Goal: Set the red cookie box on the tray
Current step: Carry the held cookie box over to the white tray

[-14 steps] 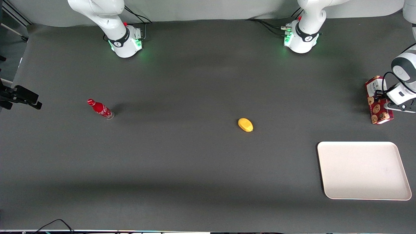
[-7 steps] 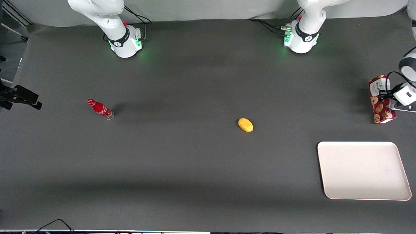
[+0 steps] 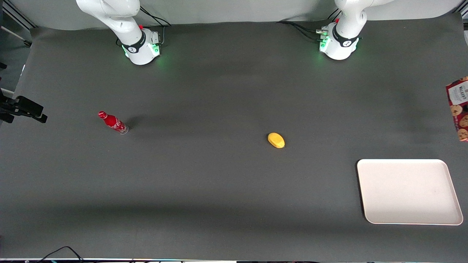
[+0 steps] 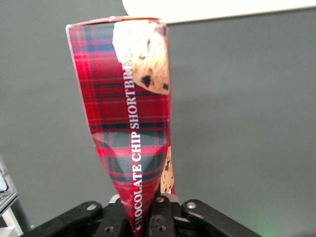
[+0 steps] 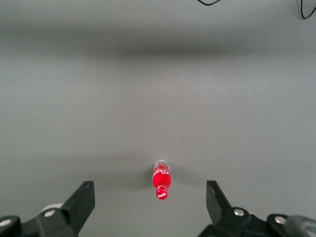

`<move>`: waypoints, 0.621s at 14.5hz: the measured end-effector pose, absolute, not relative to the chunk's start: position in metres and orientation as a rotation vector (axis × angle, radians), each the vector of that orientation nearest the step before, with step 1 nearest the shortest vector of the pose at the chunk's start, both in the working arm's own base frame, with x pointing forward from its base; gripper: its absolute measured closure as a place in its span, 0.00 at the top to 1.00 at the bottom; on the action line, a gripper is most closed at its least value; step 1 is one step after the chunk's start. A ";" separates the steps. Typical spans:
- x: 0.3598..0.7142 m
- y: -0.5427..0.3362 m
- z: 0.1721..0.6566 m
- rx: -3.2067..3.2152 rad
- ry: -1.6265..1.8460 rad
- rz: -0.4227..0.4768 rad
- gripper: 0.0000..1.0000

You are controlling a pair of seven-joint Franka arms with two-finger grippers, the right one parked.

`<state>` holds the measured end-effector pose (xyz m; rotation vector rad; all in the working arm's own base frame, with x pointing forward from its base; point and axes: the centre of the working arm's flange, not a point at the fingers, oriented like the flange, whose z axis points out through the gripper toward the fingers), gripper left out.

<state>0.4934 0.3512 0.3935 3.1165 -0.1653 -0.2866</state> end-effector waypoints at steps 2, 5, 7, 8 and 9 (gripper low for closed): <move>0.512 0.348 0.429 3.150 -0.125 -0.238 0.09; 0.552 0.328 0.477 3.202 -0.138 -0.167 0.09; 0.583 0.321 0.487 3.237 -0.169 -0.157 0.09; 0.599 0.320 0.481 3.253 -0.188 -0.166 0.09; 0.616 0.318 0.469 3.267 -0.211 -0.183 0.09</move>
